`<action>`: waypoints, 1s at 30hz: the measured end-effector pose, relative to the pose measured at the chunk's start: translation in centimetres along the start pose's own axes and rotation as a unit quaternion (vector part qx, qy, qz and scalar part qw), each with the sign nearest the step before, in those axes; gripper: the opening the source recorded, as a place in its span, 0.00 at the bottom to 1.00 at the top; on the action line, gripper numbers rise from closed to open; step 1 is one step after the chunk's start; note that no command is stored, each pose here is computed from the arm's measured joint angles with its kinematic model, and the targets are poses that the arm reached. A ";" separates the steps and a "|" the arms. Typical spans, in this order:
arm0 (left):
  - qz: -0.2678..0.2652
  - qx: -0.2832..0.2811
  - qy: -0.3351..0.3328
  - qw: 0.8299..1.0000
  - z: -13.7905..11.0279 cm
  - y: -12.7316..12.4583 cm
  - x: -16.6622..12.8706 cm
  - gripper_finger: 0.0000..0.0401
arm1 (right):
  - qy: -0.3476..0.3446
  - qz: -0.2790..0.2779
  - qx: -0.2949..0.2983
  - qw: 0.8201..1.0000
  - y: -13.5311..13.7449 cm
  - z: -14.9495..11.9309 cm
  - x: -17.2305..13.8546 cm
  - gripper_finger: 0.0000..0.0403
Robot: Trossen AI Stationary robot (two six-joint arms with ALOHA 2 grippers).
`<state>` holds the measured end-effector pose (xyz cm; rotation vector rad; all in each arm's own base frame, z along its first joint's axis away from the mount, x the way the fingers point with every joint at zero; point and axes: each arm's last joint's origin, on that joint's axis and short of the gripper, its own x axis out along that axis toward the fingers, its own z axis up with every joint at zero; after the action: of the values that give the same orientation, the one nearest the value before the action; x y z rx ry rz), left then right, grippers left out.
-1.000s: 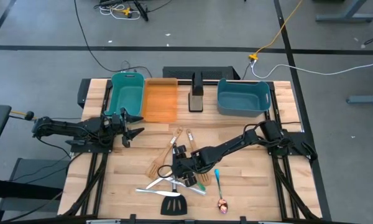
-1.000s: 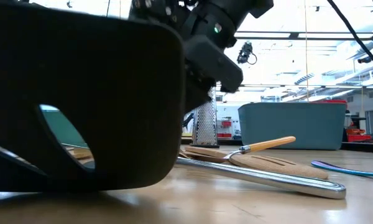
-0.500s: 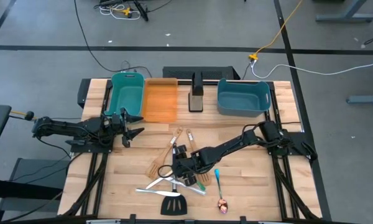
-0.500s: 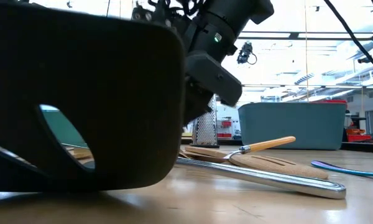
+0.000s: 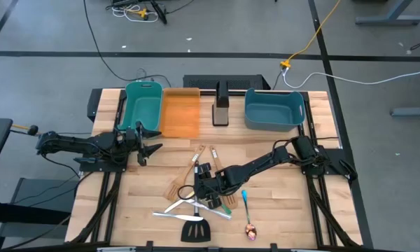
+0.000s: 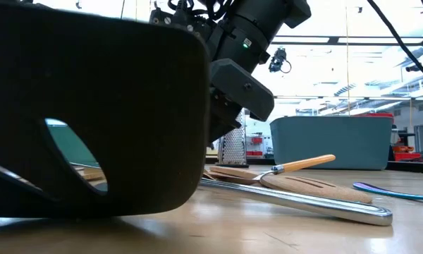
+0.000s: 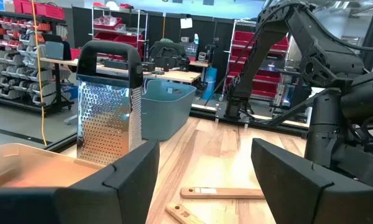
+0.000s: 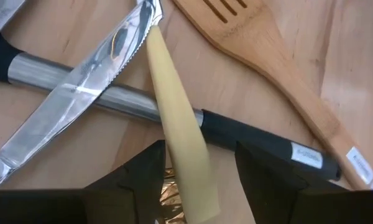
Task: Pick & Place Kitchen Items
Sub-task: Put the yellow table knife into the blue bin
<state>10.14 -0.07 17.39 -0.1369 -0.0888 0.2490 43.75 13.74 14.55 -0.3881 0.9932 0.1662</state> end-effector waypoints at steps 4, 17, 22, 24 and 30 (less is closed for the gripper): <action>0.000 0.000 0.000 1.000 0.0 0.0 0.0 0.65 | 0.000 0.004 0.001 1.000 0.0 0.0 0.0 0.43; 0.000 0.000 0.000 1.000 0.0 0.0 0.0 0.65 | 0.004 0.009 -0.005 1.000 0.1 -0.1 0.0 0.23; 0.000 0.000 0.000 1.000 0.0 0.0 0.0 0.65 | 0.011 0.009 -0.006 1.000 0.1 -0.2 0.0 0.24; 0.000 0.000 0.000 1.000 0.0 0.0 0.0 0.65 | 0.013 0.009 -0.007 1.000 0.1 -0.2 -0.1 0.24; 0.000 0.000 0.000 1.000 0.0 0.0 0.0 0.65 | 0.011 0.008 -0.007 1.000 0.0 -0.2 -0.1 0.23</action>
<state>10.13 -0.07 17.40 -0.1370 -0.0891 0.2492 43.54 13.69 14.51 -0.3962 1.0183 0.1841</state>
